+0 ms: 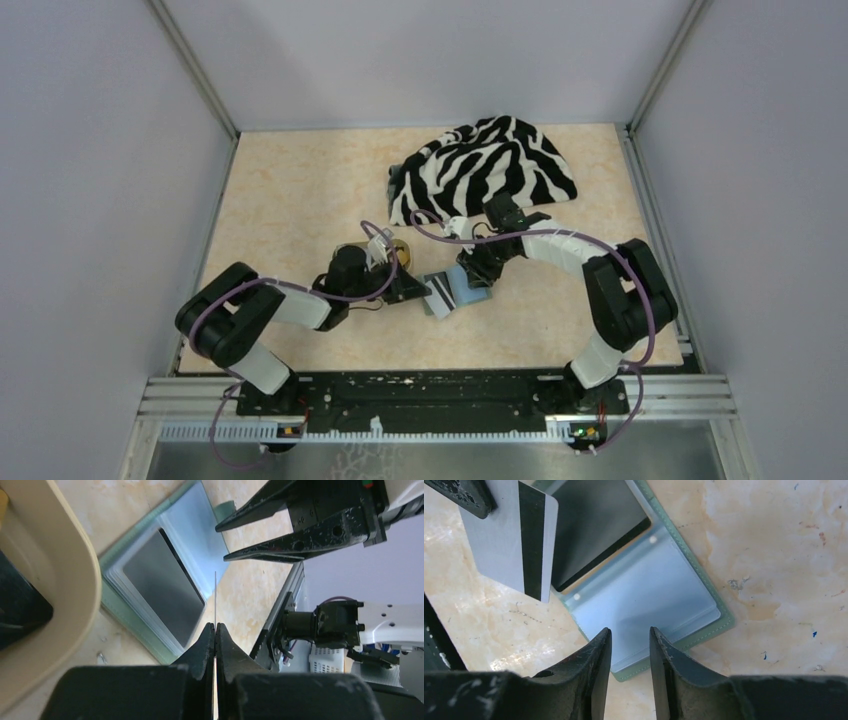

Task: Put the credit cards into the card holder
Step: Insert the credit card into the card holder, then turn over the card slot in the card holder.

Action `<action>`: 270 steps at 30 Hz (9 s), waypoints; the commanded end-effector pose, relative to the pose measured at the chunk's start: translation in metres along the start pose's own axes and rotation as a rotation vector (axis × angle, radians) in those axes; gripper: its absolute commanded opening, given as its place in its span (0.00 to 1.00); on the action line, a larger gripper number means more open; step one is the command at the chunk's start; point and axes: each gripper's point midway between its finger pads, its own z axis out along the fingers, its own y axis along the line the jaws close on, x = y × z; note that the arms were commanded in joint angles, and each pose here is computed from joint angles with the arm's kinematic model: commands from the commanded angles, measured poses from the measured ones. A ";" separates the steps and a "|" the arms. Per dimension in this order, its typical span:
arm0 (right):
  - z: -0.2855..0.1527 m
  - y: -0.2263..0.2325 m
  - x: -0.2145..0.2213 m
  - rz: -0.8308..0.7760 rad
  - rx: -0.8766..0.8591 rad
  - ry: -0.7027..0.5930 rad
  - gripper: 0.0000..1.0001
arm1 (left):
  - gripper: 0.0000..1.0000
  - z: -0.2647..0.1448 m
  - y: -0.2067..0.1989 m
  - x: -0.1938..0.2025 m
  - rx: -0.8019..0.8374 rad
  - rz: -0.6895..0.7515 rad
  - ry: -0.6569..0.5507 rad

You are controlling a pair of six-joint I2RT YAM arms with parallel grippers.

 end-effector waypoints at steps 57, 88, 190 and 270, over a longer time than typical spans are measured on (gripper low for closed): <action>0.002 -0.025 -0.003 0.062 0.076 0.061 0.32 | 0.00 0.039 0.040 -0.016 -0.214 -0.024 0.053; 0.001 -0.023 -0.005 0.060 0.069 0.057 0.32 | 0.00 0.051 0.050 -0.003 -0.293 -0.087 0.208; 0.042 0.026 -0.054 -0.422 0.278 0.015 0.06 | 0.26 0.065 0.070 0.005 -0.449 -0.104 0.447; -0.002 -0.002 -0.020 0.309 -0.020 -0.119 0.43 | 0.62 -0.068 -0.030 -0.004 0.022 0.043 -0.260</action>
